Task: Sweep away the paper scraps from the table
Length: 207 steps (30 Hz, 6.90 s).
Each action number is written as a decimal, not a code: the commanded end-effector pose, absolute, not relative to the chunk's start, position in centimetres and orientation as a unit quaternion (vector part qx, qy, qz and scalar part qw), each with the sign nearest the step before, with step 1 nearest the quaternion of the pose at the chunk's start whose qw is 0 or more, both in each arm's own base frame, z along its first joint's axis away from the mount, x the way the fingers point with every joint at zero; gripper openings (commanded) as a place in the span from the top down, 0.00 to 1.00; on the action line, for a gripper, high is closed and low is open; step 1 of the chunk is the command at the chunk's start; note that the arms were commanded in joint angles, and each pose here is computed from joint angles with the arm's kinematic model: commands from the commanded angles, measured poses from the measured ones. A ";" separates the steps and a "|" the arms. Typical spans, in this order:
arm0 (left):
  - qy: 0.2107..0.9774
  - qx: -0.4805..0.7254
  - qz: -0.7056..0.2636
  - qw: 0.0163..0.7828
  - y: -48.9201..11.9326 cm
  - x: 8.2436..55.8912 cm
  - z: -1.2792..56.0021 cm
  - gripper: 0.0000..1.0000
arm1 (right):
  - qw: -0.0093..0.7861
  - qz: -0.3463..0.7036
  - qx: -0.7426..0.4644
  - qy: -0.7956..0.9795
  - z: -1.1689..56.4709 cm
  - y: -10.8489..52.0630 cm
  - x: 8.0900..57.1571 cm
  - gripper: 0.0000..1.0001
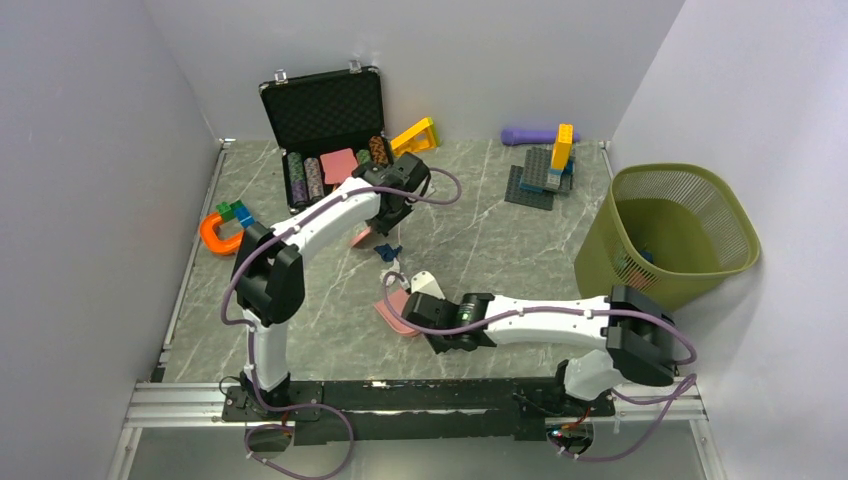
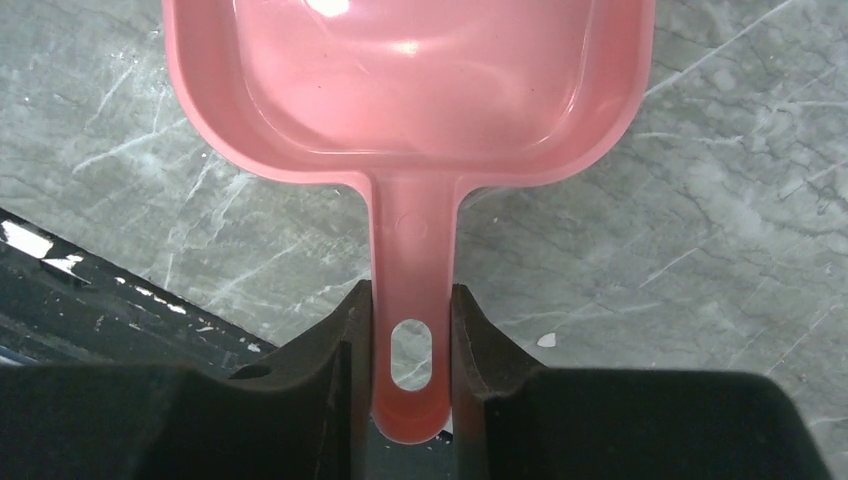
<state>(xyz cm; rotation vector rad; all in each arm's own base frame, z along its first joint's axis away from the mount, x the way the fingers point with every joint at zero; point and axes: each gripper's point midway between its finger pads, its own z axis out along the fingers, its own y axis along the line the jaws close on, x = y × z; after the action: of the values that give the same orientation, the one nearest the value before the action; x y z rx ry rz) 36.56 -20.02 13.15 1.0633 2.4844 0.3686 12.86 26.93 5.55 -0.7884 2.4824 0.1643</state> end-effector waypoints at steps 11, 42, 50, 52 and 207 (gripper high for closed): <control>0.910 0.399 -0.029 0.111 -23.9 31.1 13.0 1.00 | 0.219 0.055 -0.267 0.937 5.5 27.6 15.8 1.00; 0.919 0.282 -0.087 0.262 -21.1 27.7 26.2 1.00 | 0.301 0.090 -0.297 0.901 5.3 26.6 14.3 1.00; 0.907 0.137 -0.063 0.393 -13.1 27.7 27.9 1.00 | 0.329 0.133 -0.245 0.902 11.1 25.7 14.0 1.00; 0.907 0.118 -0.035 0.404 -11.3 27.1 26.9 1.00 | 0.344 0.139 -0.222 0.902 14.0 25.8 14.5 1.00; 0.873 0.027 -0.396 0.283 -27.9 32.8 20.4 1.00 | 0.468 0.017 0.017 0.883 13.0 13.4 32.1 0.16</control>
<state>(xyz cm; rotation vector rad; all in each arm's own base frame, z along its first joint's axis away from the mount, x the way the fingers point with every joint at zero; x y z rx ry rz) 31.10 -24.10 16.88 0.0773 2.4537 -0.7293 31.52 13.49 12.61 0.0102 2.2039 0.0502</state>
